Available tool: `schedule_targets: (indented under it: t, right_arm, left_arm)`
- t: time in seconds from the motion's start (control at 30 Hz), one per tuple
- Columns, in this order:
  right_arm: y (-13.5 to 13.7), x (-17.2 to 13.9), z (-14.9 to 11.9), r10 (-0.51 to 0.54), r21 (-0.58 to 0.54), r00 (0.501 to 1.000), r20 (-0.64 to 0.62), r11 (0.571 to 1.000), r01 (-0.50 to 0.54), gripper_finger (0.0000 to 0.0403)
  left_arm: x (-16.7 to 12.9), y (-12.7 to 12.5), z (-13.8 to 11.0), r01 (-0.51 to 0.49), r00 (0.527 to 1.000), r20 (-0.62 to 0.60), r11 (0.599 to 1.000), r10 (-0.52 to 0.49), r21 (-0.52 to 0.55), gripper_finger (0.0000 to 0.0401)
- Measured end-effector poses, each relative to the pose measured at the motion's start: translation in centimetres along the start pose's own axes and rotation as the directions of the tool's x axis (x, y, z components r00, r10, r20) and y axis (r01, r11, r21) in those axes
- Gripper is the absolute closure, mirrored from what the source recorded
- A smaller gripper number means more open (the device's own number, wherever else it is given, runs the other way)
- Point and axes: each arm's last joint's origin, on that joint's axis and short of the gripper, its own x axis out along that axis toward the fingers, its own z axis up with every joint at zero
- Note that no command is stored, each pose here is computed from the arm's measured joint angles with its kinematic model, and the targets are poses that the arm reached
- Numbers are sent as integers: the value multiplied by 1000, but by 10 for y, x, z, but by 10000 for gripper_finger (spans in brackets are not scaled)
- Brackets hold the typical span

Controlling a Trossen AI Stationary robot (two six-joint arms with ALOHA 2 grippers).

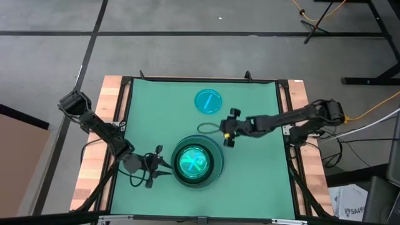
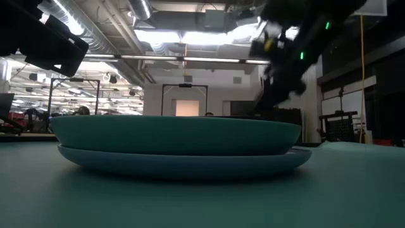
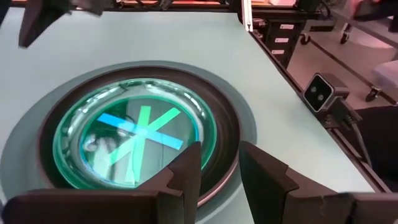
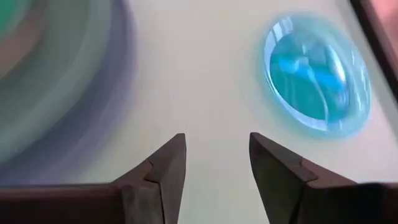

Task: Stack plastic plates
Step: Stack the blue plate on the blue plate

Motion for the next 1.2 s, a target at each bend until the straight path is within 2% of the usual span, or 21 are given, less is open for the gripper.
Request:
schedule_targets:
  t: [0.13,0.23,0.53,0.7,0.87,0.97,1.2]
  right_arm:
    - [-26,20,-18,-63,54,997,-33,996,65,233]
    - [-42,28,-20,-96,63,995,-18,993,97,233]
    - [-66,63,-28,-119,-97,991,-57,989,113,233]
    - [-82,79,-17,-146,-169,987,-68,977,133,233]
    - [-89,95,-11,-66,-253,994,-89,967,41,233]
    - [-88,104,-10,-71,-311,992,-105,950,35,233]
    - [-93,119,-1,-86,-322,991,-99,946,50,235]
  left_arm:
    - [1,2,1,-10,1000,1,1000,10,-3,298]
    - [2,5,1,-22,1000,-2,1000,22,-5,298]
    - [7,15,3,-70,998,-2,997,70,-44,298]
    - [9,22,3,-102,995,-17,994,101,-45,298]
    - [10,25,0,-120,992,-46,992,119,-27,298]
    - [10,25,-1,-125,990,-61,992,123,-18,298]
    - [10,25,-1,-123,991,-56,992,122,-20,298]
